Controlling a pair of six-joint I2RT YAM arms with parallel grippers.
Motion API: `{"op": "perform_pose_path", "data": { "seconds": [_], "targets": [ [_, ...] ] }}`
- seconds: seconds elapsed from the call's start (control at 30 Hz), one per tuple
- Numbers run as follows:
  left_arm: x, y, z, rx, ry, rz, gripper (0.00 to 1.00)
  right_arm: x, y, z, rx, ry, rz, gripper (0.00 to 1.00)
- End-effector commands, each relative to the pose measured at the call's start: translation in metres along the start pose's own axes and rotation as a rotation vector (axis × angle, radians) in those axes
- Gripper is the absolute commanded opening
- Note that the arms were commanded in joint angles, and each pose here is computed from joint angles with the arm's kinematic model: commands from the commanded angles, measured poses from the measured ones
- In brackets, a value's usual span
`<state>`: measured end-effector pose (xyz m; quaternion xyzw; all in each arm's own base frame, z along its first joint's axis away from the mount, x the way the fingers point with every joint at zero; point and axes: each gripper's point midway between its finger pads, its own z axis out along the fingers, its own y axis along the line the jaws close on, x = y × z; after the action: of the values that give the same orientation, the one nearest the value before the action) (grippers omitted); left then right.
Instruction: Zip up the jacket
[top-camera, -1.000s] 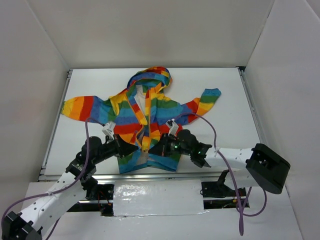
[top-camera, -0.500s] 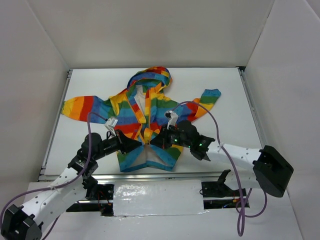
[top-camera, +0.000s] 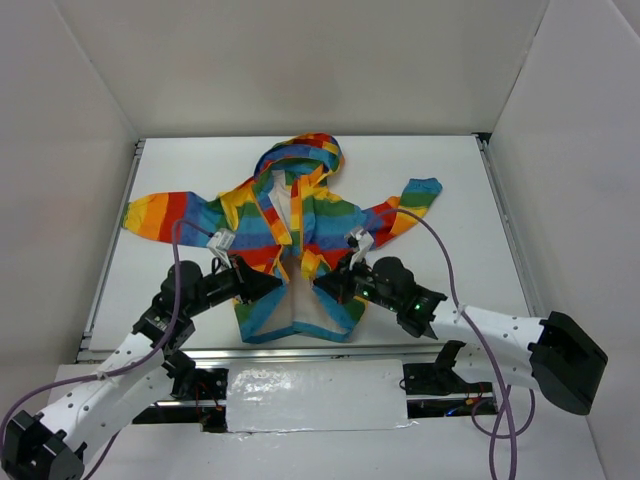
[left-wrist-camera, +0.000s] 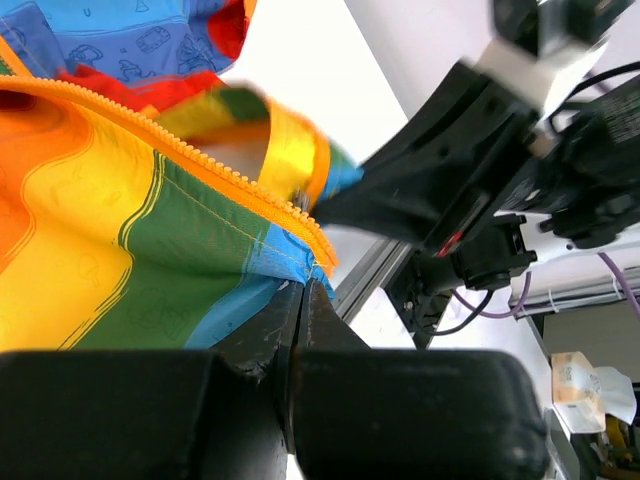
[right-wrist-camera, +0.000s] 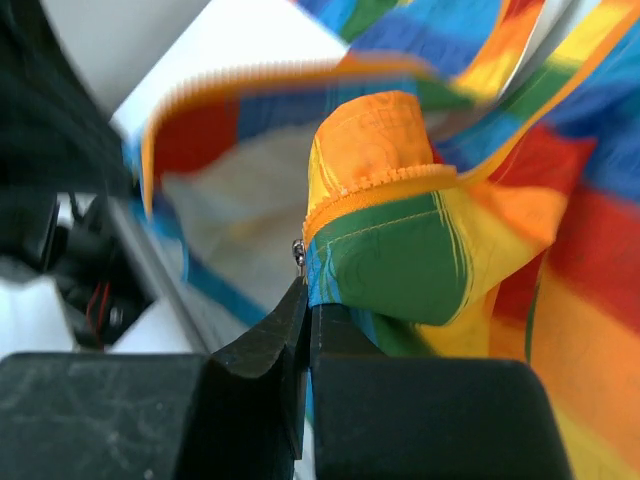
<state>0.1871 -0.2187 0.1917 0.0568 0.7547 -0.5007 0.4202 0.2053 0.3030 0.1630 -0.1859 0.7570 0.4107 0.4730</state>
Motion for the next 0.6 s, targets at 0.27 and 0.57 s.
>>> {"op": "perform_pose_path", "data": {
  "seconds": [0.27,0.57],
  "targets": [
    [-0.020,-0.045,-0.008,0.205,-0.064,0.147,0.00,-0.029,0.078,-0.031,-0.480,-0.221,0.031,0.00],
    [-0.009,-0.051,-0.008,0.281,-0.035,0.149,0.00,-0.026,0.086,-0.034,-0.542,-0.198,0.008,0.00]
  ]
}}
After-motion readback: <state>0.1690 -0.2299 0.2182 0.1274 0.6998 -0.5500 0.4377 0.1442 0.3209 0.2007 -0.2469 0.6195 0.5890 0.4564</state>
